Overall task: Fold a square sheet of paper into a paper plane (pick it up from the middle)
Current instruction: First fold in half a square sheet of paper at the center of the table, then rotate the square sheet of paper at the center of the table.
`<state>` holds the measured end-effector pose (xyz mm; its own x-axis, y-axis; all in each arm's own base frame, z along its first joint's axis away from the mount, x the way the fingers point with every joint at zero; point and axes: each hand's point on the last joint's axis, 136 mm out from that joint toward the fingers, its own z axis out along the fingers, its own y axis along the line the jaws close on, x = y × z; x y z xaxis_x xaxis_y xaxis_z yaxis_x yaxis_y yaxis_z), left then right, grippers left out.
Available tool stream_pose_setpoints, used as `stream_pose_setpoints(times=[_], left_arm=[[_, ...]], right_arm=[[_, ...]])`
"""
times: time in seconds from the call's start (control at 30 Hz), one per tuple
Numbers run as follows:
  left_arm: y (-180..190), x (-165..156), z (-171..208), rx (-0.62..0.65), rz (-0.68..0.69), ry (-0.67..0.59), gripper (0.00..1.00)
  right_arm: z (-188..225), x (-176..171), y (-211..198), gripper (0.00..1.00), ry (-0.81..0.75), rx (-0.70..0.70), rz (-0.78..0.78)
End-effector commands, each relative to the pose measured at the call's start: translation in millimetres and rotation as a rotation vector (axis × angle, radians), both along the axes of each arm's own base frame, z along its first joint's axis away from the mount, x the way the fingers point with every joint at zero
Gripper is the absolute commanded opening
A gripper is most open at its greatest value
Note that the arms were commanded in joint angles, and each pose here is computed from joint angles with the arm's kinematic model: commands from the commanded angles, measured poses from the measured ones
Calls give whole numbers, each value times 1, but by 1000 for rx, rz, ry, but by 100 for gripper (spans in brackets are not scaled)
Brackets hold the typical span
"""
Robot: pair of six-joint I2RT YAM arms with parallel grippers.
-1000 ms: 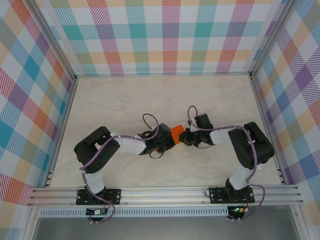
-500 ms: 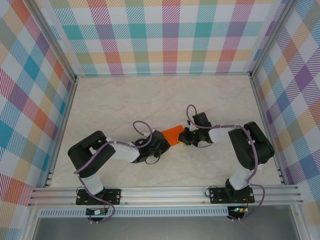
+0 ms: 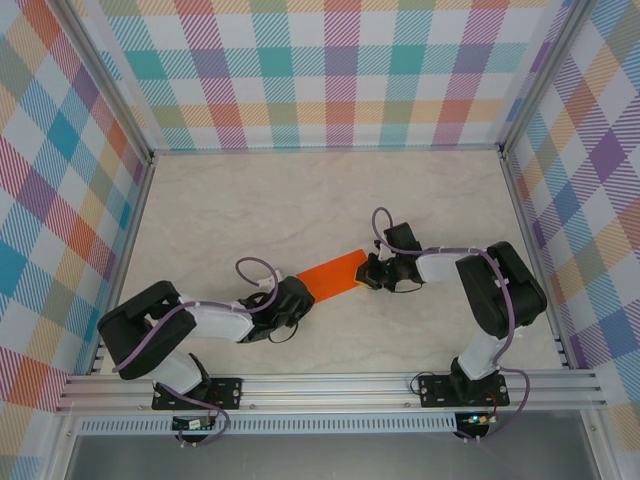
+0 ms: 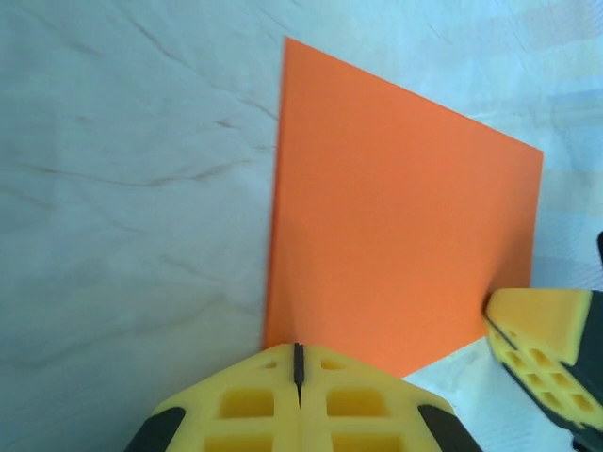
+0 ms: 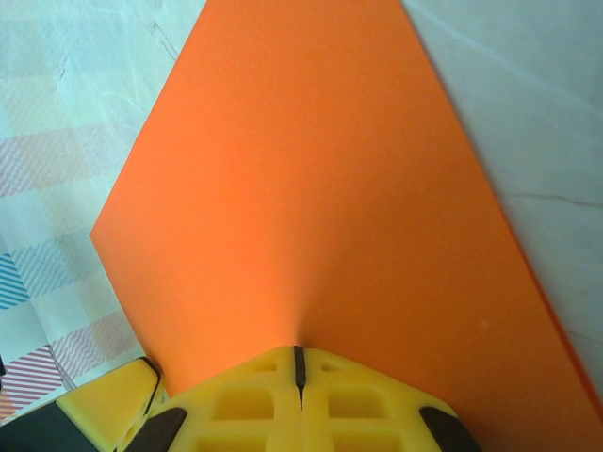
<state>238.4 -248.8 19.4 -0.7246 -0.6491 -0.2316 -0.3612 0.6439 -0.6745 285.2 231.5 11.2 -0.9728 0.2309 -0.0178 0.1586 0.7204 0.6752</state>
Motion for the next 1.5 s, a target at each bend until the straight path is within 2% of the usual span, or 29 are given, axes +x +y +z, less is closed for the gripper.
stream_pose_setpoints(times=[0.0,0.13,0.27,0.3,0.43,0.47,0.53,0.6,0.8,0.93,1.13,1.27,1.37,1.47], left_arm=[[40,-16,-18,210,-9,15,0],[33,-2,14,242,-81,-83,0],[29,22,50,311,-164,-109,15],[31,28,55,320,-171,-102,21],[48,55,68,369,-172,-30,46],[58,56,66,389,-161,6,51],[71,65,64,392,-139,42,68],[85,72,64,387,-109,70,80],[122,81,60,433,-66,155,100],[142,79,57,461,-38,198,100],[147,76,57,464,-53,210,100],[144,78,57,451,-65,204,100],[143,81,56,448,-70,195,100],[135,84,56,412,-91,189,100]], right_arm=[[-54,-13,-50,0,88,-269,-98],[-35,-2,-36,0,23,-209,-47],[7,14,-15,0,-87,-122,22],[17,16,-11,1,-110,-116,36],[50,24,10,15,-174,-119,76],[54,25,16,18,-177,-124,84],[57,25,30,29,-174,-146,100],[55,26,45,34,-169,-174,120],[40,24,94,36,-147,-238,210],[27,17,120,37,-120,-262,272],[4,-10,142,35,-86,-303,417],[-7,-48,125,34,-80,-335,591],[-14,-80,93,33,-108,-348,753],[1,-83,68,32,-157,-367,772]])
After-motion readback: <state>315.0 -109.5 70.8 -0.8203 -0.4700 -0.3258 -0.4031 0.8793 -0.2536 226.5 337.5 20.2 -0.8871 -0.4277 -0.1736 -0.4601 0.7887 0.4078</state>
